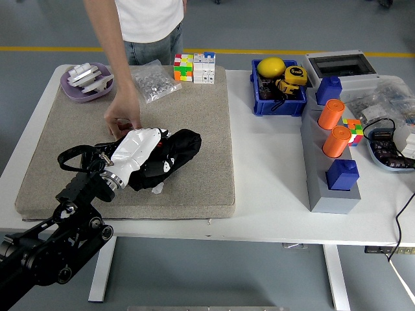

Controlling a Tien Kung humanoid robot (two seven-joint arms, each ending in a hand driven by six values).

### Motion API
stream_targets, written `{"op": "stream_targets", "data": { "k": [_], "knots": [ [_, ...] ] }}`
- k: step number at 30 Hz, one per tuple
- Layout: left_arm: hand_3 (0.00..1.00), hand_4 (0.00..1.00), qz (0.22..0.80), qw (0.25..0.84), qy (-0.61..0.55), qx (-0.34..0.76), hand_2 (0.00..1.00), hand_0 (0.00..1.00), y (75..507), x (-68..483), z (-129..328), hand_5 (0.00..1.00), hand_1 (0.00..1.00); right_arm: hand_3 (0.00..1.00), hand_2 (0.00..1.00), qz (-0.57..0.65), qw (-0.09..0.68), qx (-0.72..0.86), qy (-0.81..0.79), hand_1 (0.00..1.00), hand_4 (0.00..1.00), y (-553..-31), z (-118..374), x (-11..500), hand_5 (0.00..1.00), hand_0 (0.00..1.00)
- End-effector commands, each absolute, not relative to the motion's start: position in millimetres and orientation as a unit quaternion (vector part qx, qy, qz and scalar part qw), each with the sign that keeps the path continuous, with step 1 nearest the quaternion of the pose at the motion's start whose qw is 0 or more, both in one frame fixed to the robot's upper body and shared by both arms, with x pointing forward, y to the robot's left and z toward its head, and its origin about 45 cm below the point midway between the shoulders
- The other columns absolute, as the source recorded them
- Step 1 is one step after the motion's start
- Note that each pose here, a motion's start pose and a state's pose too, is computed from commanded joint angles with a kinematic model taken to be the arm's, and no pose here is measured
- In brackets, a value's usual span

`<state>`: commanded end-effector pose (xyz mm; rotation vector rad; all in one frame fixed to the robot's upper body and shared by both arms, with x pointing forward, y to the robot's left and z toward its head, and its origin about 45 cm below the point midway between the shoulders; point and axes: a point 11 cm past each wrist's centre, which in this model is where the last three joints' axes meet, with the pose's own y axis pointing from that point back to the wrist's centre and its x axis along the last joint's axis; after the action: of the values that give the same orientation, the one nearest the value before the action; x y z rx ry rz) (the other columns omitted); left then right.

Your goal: Pick the rag up,wipe the panel,place it on the desk

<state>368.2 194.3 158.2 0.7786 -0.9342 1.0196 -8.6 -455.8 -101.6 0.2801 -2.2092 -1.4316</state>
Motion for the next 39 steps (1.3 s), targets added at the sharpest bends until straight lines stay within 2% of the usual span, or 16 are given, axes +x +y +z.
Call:
{"op": "stream_targets", "data": {
  "k": [11, 39],
  "knots": [
    [0.499, 0.327, 0.469, 0.696, -0.412, 0.355, 0.537, 0.236, 201.7, 368.0, 156.0, 0.002, 0.301, 0.615, 0.69, -0.525, 0.246, 0.103, -0.808, 0.696, 0.987, -454.8, -102.0, -9.2, 0.469, 0.784],
    [0.501, 0.329, 0.542, 0.624, -0.388, 0.409, 0.538, 0.249, 300.5, 368.9, 164.1, 0.002, 0.307, 0.616, 0.689, -0.525, 0.246, 0.098, -0.809, 0.691, 0.991, -455.8, -101.7, -13.7, 0.469, 0.783]
  ]
}}
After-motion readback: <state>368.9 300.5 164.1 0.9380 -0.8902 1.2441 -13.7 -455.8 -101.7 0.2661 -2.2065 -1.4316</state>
